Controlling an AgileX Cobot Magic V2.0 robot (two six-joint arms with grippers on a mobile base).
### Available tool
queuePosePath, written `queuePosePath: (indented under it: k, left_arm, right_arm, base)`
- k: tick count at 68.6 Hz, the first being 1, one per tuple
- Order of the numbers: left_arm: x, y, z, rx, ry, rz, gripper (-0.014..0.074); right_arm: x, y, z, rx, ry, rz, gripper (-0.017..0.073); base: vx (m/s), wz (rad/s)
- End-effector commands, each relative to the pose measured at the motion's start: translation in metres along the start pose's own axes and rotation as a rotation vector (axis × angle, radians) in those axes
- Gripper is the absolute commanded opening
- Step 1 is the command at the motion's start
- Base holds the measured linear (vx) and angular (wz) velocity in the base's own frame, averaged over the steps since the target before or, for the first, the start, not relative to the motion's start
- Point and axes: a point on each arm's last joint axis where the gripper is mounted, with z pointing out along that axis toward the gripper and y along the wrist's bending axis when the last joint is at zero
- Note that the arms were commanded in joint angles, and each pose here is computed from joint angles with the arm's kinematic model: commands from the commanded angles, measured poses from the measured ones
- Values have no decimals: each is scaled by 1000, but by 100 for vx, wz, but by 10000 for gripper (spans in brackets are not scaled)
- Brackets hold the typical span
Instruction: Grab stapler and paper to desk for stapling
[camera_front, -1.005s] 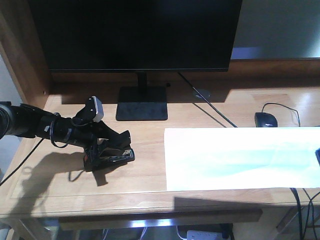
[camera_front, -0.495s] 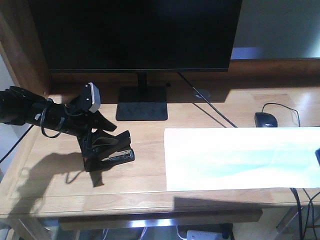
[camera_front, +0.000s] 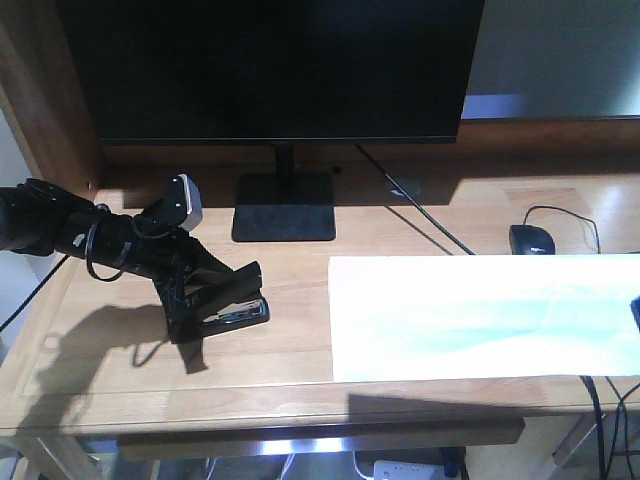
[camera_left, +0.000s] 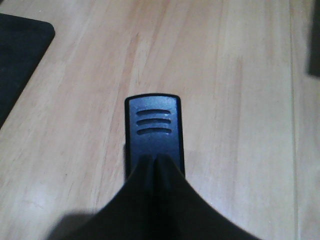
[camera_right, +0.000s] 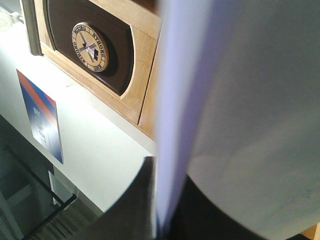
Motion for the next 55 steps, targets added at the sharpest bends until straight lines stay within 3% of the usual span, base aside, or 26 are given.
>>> queuePosePath:
  k: [1, 55]
  left_arm:
    - [-29, 1, -17, -44, -92, 6, -7]
    - [-29, 2, -17, -49, -102, -2, -7]
  right_arm:
    - [-5, 11, 5, -78, -25, -15, -5]
    - [-5, 11, 5, -78, -25, -15, -5]
  base:
    - [0, 0]
    - [0, 0]
